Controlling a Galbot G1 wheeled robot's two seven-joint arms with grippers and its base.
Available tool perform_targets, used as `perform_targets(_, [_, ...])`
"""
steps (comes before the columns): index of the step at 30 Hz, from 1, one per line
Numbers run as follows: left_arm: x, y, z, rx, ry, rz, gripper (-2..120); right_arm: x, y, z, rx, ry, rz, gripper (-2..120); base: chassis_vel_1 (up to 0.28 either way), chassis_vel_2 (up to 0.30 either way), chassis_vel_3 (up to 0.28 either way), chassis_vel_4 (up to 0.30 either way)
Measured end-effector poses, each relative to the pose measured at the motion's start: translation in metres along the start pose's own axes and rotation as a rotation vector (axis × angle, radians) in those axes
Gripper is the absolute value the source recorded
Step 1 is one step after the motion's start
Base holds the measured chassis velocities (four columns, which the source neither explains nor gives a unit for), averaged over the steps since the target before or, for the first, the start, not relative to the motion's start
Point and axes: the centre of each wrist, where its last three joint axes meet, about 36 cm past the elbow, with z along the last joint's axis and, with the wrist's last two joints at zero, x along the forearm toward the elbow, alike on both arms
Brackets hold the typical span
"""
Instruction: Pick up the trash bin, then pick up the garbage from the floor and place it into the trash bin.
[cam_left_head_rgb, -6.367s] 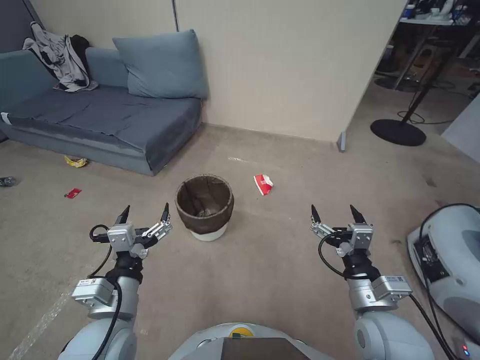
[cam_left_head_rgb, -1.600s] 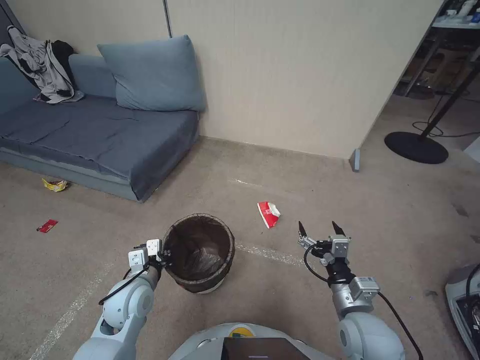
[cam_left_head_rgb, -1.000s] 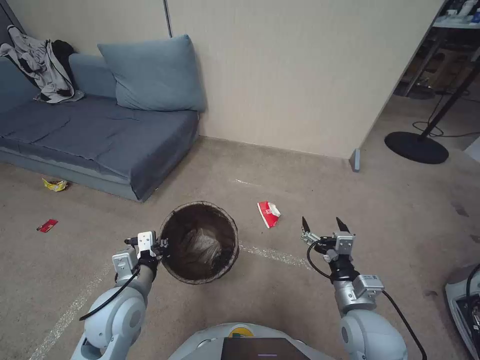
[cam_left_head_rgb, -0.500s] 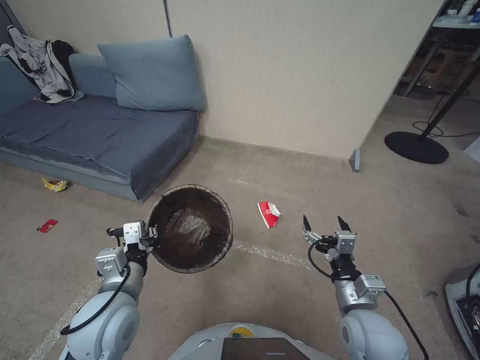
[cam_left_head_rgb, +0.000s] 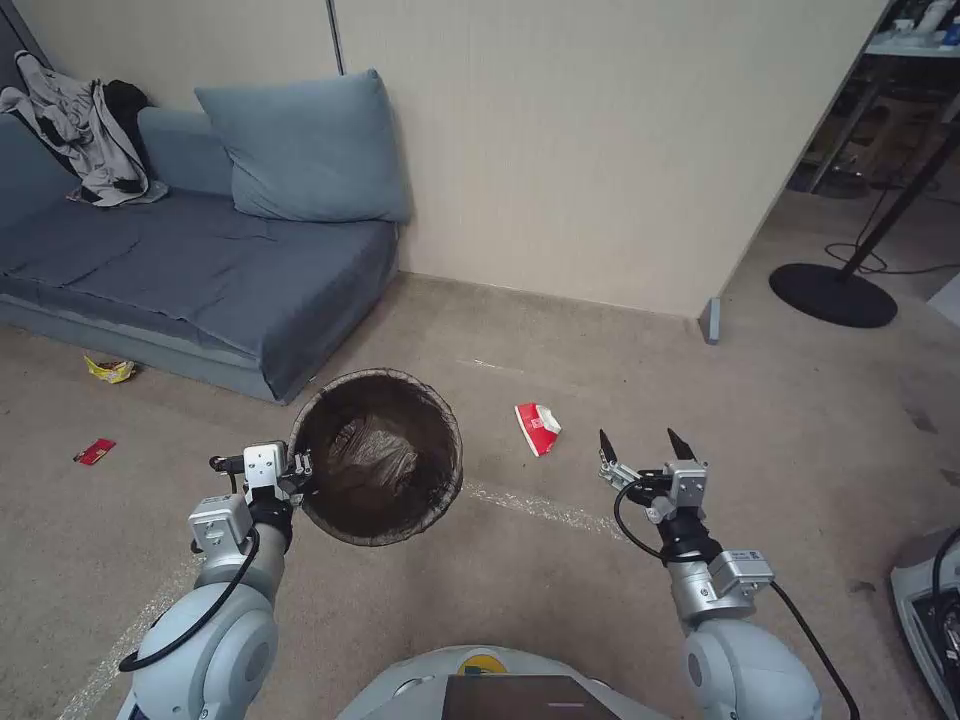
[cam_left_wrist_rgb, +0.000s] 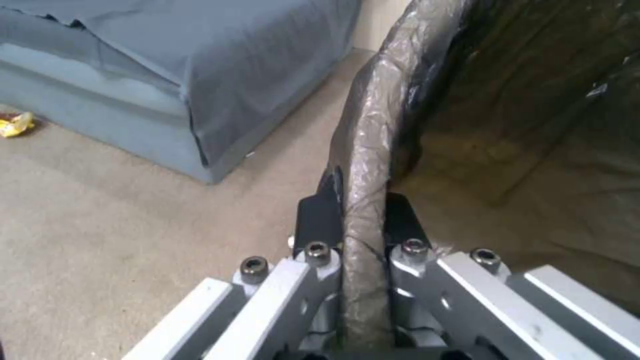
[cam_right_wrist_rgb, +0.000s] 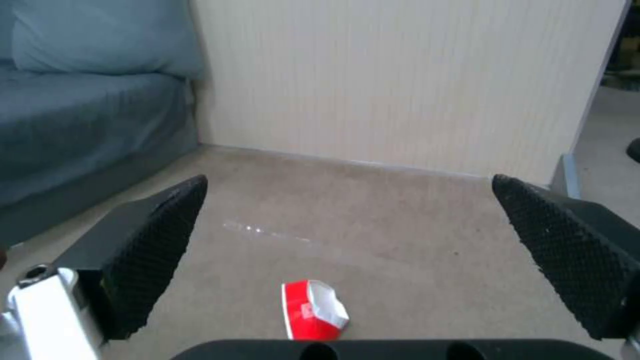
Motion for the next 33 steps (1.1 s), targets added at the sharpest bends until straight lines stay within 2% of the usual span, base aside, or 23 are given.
perform_targets(33, [0.0025,-0.0010,-0.0003,0.013,0.001,0.006,0,0.0014,0.0018,-0.0004,0.006,0.005,-0.005,100,-0.059,0.061,0.056,-0.059])
